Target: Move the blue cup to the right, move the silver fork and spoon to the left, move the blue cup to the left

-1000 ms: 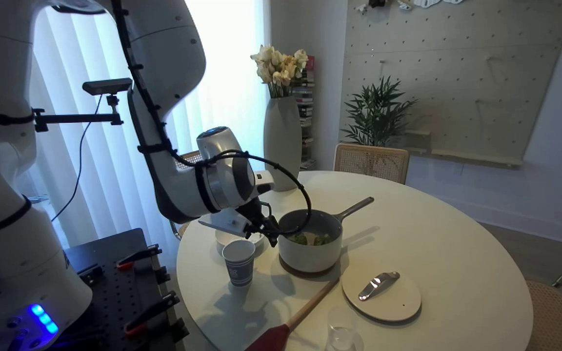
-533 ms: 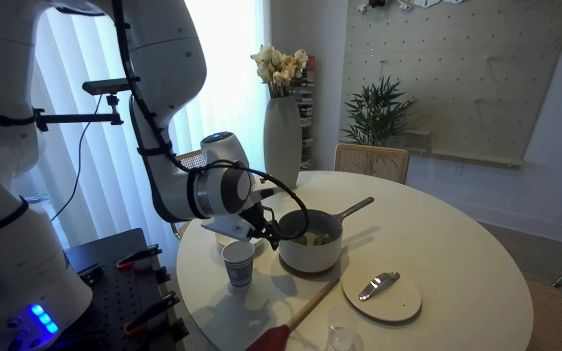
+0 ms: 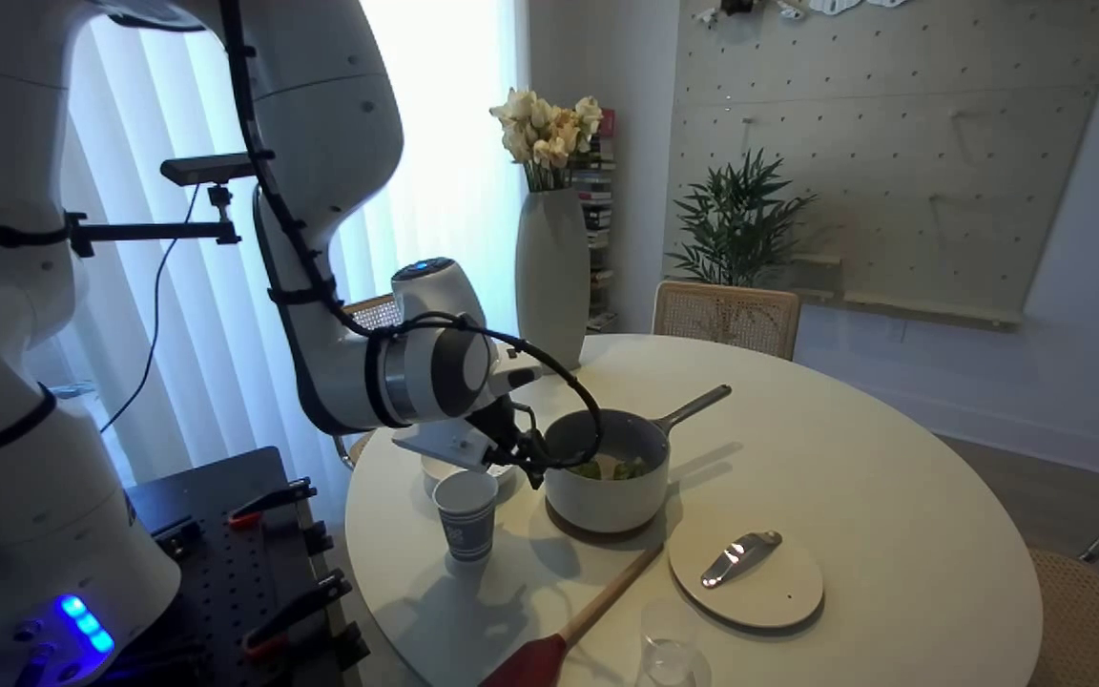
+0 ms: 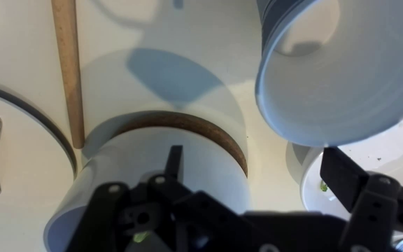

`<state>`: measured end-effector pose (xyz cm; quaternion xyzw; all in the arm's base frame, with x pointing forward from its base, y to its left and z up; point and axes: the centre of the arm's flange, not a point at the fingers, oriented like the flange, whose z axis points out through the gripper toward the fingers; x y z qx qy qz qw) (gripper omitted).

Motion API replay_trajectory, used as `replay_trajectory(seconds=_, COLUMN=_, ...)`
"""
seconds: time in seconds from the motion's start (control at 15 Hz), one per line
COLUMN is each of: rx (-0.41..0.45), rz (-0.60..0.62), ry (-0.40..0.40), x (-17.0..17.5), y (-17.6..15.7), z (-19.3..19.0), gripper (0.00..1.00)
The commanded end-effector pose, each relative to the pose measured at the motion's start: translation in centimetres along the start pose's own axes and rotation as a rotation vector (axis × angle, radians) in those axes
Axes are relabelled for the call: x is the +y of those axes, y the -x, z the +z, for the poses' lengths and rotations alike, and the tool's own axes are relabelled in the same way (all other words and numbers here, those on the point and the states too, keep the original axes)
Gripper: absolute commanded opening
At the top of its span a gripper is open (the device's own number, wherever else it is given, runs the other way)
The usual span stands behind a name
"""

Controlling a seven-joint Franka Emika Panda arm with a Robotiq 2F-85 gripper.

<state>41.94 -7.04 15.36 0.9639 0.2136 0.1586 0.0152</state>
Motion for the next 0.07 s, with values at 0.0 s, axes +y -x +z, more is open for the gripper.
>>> replay_trajectory(seconds=0.0, rx=0.0, rz=0.0, ry=0.0, x=0.0, y=0.0, z=0.0, gripper=1.0)
